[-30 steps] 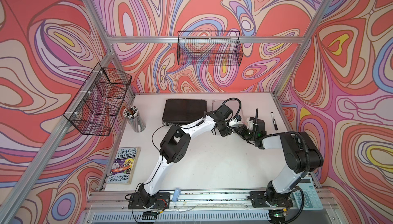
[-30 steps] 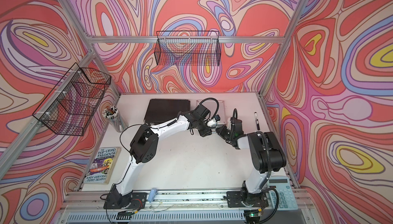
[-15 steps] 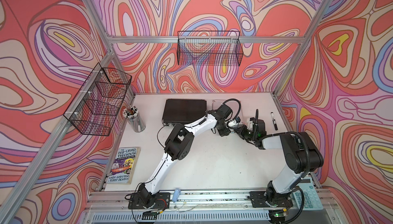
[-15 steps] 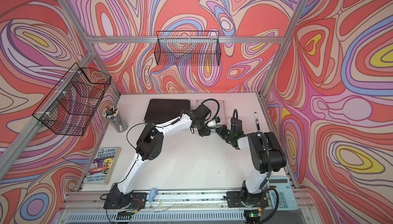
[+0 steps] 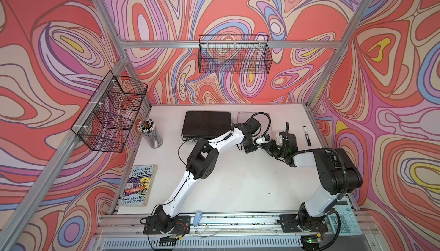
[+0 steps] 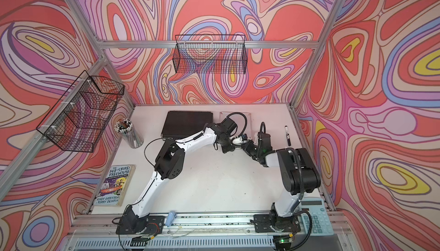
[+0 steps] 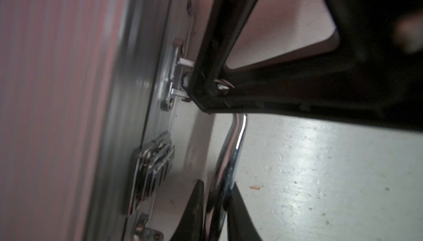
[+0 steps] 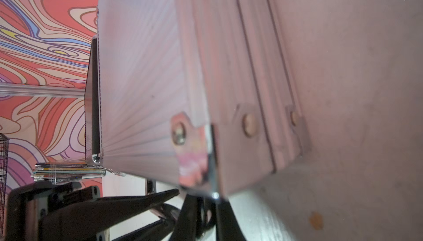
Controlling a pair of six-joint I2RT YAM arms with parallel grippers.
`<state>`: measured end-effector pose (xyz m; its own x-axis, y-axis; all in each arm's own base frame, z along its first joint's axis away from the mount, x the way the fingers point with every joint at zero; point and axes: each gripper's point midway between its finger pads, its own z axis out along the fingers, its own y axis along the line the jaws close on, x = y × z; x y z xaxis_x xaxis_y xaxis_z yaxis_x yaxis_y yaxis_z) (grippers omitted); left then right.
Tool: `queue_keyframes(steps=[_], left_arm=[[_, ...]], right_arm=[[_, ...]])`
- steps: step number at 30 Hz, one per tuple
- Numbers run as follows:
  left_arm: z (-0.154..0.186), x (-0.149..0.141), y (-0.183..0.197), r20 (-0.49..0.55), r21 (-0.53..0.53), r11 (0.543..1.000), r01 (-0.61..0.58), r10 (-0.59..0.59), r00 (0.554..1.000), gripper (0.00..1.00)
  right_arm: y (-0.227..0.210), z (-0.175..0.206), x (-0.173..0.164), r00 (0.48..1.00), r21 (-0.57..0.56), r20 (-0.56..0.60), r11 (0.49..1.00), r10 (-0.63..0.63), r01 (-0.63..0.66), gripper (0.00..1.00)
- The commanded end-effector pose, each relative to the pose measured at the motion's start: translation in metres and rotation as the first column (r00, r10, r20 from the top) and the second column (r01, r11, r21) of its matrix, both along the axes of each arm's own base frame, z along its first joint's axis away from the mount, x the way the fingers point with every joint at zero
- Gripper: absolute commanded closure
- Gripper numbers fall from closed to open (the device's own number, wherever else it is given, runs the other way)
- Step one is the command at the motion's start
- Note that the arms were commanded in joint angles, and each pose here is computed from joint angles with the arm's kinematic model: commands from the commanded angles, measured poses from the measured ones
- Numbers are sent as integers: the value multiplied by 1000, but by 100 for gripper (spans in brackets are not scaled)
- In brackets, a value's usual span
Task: Open the poker set cases
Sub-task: Pick up the poker set case from the center of the board.
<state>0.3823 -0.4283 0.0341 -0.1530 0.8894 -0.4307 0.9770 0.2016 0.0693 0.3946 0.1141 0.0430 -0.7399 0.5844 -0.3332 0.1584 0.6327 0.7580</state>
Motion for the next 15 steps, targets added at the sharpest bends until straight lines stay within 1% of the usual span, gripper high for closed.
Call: queue_keyframes(steps=[1,4,6,8,9,11,13,15], left_arm=[[-24,0,28,-55,104,993,-63,69,996,92],[-16,1,25,-52,88,994,-64,69,996,100],[-9,1,22,-54,68,995,-69,72,996,100],[0,1,17,-62,36,997,-72,74,995,100],[4,0,15,-73,22,997,-75,77,994,100],[14,-2,8,-95,-18,996,-82,80,992,100],[22,-4,1,-121,-54,994,-90,83,989,100],[28,-7,-5,-153,-84,991,-103,90,984,100]], right_arm=[[5,54,21,986,11,168,1000,23,-25,100],[2,51,19,988,-16,153,1000,21,-18,100],[-2,46,17,991,-45,132,999,13,-7,99],[-11,38,14,996,-57,91,998,-10,15,90],[-15,35,13,997,-46,75,999,-20,23,86],[-27,33,9,997,-8,61,999,-50,51,74],[-38,35,7,995,-3,58,997,-75,75,68],[-44,39,5,995,-13,57,996,-88,88,63]])
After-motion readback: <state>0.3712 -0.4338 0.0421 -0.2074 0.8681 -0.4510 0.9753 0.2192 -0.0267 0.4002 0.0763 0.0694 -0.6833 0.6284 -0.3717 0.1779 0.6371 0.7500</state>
